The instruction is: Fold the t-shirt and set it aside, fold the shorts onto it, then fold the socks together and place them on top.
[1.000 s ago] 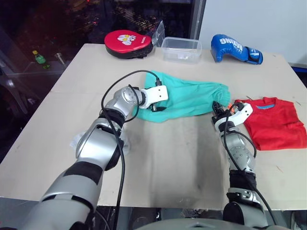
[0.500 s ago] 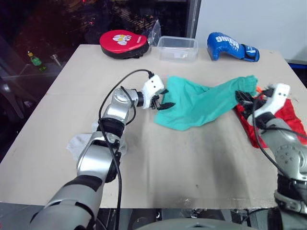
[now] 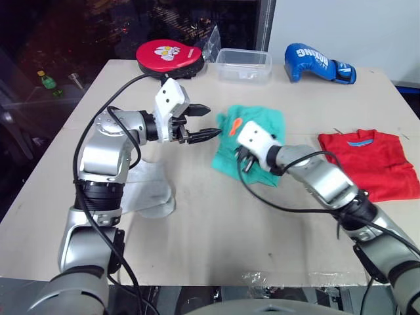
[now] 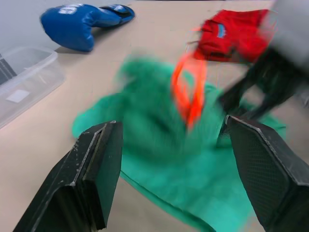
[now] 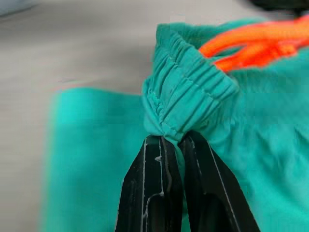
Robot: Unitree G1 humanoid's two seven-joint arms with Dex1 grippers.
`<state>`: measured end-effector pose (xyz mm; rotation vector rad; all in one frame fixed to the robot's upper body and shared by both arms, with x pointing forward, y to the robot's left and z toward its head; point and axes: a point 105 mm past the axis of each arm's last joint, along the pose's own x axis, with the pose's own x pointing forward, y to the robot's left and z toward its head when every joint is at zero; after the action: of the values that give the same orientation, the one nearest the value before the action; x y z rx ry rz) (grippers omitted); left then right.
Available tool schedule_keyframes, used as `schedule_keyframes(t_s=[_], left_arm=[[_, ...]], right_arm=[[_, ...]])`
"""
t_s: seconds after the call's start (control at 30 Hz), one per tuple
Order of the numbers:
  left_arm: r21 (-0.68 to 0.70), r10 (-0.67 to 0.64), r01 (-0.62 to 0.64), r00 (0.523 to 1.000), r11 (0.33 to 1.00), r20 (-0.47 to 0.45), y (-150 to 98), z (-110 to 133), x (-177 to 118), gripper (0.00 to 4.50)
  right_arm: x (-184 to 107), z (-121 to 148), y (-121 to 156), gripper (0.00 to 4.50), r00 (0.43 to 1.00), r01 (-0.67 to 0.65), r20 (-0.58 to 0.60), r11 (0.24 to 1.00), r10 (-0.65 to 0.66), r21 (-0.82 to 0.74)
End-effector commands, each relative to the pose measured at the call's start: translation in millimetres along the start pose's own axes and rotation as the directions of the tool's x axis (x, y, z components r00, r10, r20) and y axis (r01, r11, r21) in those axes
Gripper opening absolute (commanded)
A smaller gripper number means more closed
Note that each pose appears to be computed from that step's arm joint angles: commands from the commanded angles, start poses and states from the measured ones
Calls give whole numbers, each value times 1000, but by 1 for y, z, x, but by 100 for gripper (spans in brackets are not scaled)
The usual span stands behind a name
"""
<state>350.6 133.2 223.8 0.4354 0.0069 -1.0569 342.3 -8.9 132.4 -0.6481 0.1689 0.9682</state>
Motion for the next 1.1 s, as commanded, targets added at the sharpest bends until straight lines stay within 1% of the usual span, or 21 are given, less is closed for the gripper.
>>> schedule_keyframes(t_s=[0.03, 0.07, 0.1, 0.17, 0.23, 0.27, 0.3, 0.37, 0.43, 0.47, 0.53, 0.57, 0.63, 0.7, 0.73, 0.8, 0.87, 0.93, 1.03, 1.1], left_arm=[[60, 28, -28, 1000, 998, -6, -2, 9, -4, 367], [67, 30, -29, 999, 997, -11, -3, 8, -3, 367], [72, 31, -30, 999, 997, -15, -3, 7, -1, 367], [67, 42, -41, 999, 997, -11, -2, 6, 3, 367], [75, 60, -58, 998, 996, -32, 1, 0, 11, 367], [84, 65, -61, 997, 995, -43, 2, -4, 15, 367], [73, 74, -69, 996, 995, -55, 5, -10, 22, 367], [64, 73, -68, 994, 996, -83, 7, -23, 35, 367], [76, 56, -47, 991, 996, -123, 4, -41, 47, 367], [77, 52, -42, 989, 996, -139, 4, -50, 53, 367], [72, 51, -40, 986, 997, -157, 4, -65, 63, 367], [67, 45, -35, 985, 997, -169, 3, -73, 67, 367], [62, 37, -27, 983, 998, -181, 3, -81, 71, 367], [69, 37, -24, 980, 997, -194, 5, -87, 72, 367], [77, 38, -22, 978, 997, -205, 6, -91, 71, 367], [87, 38, -19, 975, 996, -218, 7, -96, 70, 367], [90, 37, -18, 975, 996, -220, 7, -100, 69, 367], [93, 36, -16, 975, 996, -220, 6, -102, 67, 367], [92, 36, -17, 976, 996, -215, 5, -103, 66, 367], [93, 38, -19, 976, 996, -213, 3, -105, 65, 367]], right_arm=[[-9, 13, -12, 148, 998, 15, 61, 999, -13, -30], [-14, 18, -16, 187, 995, 22, 100, 1000, -22, -1], [-20, 23, -20, 248, 990, 21, 137, 999, -25, 32], [-35, 31, -21, 339, 978, -22, 207, 995, 2, 93], [-60, 38, -27, 432, 962, -50, 273, 987, 7, 152], [-69, 38, -31, 443, 959, -44, 282, 986, -4, 163], [-80, 36, -45, 443, 954, 4, 292, 973, -73, 231], [-93, 25, -69, 443, 935, 79, 297, 931, -194, 357], [-97, 12, -86, 443, 902, 100, 318, 858, -292, 504], [-96, 0, -91, 443, 898, 109, 297, 818, -325, 565], [-89, -24, -93, 443, 910, 110, 242, 758, -337, 643], [-83, -41, -92, 443, 925, 120, 189, 725, -329, 678], [-73, -68, -88, 443, 948, 122, 116, 677, -295, 726], [-64, -87, -86, 443, 962, 104, 77, 611, -264, 785], [-59, -92, -84, 443, 968, 79, 76, 576, -241, 814], [-52, -97, -82, 443, 971, 32, 93, 511, -218, 859], [-45, -97, -82, 443, 972, -4, 112, 464, -206, 886], [-36, -94, -81, 443, 974, -28, 128, 462, -187, 886], [-23, -79, -72, 443, 973, -121, 194, 442, -124, 889], [-13, -76, -66, 443, 976, -139, 197, 434, -91, 890]])
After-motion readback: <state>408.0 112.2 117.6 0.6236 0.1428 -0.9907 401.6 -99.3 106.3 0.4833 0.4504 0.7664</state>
